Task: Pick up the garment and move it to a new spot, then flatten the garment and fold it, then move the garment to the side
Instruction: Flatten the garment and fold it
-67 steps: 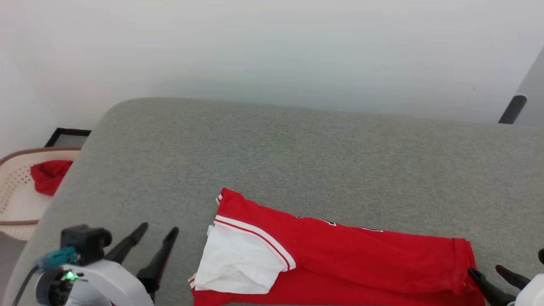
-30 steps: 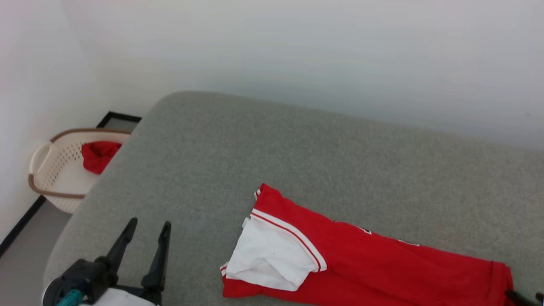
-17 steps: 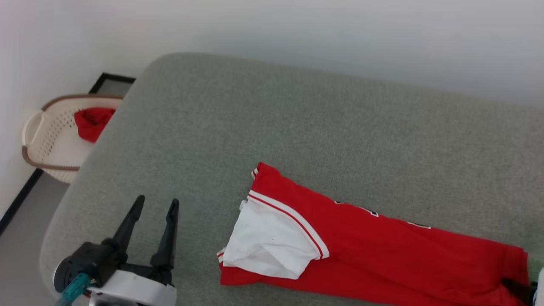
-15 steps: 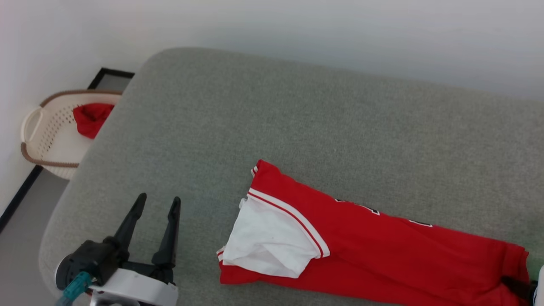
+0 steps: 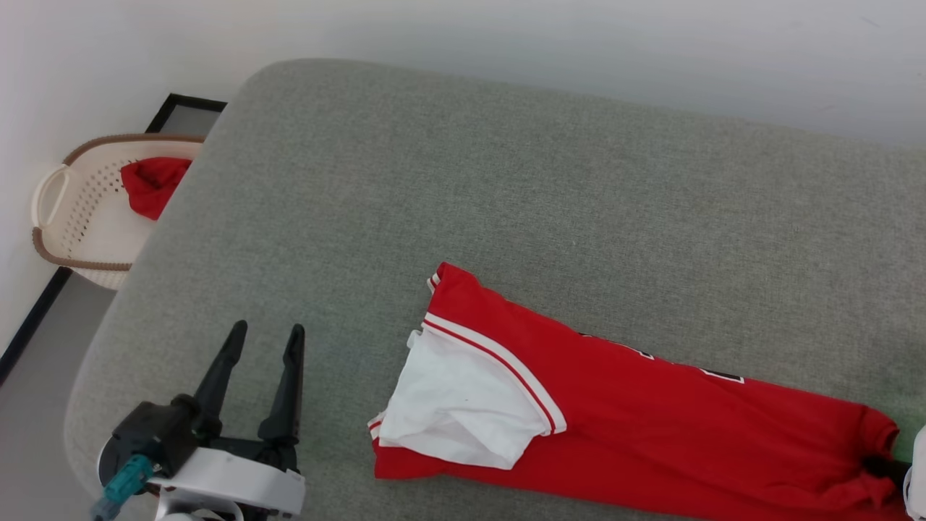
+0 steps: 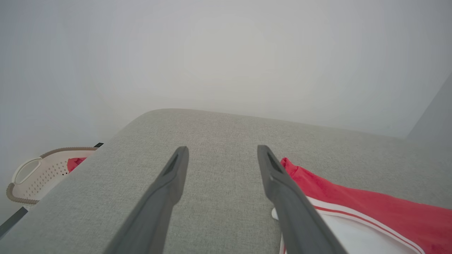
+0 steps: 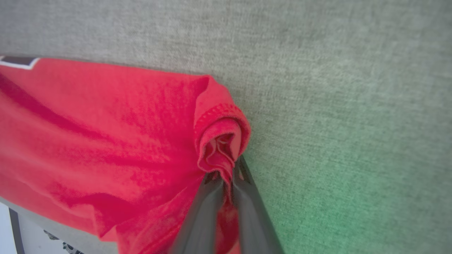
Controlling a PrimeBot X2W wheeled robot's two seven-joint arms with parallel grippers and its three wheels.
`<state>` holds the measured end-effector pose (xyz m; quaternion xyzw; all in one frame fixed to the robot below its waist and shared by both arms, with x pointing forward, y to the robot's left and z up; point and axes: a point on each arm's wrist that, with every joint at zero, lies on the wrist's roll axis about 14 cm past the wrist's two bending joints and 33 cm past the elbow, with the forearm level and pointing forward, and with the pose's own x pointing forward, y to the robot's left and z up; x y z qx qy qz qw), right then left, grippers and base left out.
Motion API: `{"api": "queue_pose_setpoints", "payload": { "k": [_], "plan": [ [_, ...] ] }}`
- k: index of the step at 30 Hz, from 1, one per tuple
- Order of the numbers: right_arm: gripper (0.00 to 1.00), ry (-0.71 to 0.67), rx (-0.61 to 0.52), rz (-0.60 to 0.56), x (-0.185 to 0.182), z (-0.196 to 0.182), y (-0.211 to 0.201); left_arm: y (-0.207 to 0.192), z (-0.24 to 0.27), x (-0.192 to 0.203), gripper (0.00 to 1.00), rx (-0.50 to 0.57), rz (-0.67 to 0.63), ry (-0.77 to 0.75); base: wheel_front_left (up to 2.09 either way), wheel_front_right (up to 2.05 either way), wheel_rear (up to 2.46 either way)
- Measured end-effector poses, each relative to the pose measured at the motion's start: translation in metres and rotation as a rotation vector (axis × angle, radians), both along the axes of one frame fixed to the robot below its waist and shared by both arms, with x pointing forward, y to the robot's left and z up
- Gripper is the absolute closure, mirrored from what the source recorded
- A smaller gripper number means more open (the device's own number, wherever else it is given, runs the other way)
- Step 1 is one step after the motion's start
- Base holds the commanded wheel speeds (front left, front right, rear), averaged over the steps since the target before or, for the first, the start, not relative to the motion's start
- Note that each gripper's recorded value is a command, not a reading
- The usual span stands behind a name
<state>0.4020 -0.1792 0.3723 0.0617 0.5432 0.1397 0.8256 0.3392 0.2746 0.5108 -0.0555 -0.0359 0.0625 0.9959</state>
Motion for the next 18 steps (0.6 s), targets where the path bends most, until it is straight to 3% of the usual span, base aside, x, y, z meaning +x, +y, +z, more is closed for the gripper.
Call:
{"api": "queue_pose_setpoints", "payload": {
  "k": [7,18],
  "plan": [
    [1.00,-0.069,-0.021,-0.034,0.014,0.010,-0.017,-0.003,0.003,0.004,0.00,0.000,-0.013,-0.011,0.00,0.00,0.00],
    [1.00,-0.182,-0.157,-0.172,0.025,0.037,-0.096,-0.013,0.003,0.004,0.00,-0.007,-0.047,-0.016,0.00,0.00,0.00]
  ]
}}
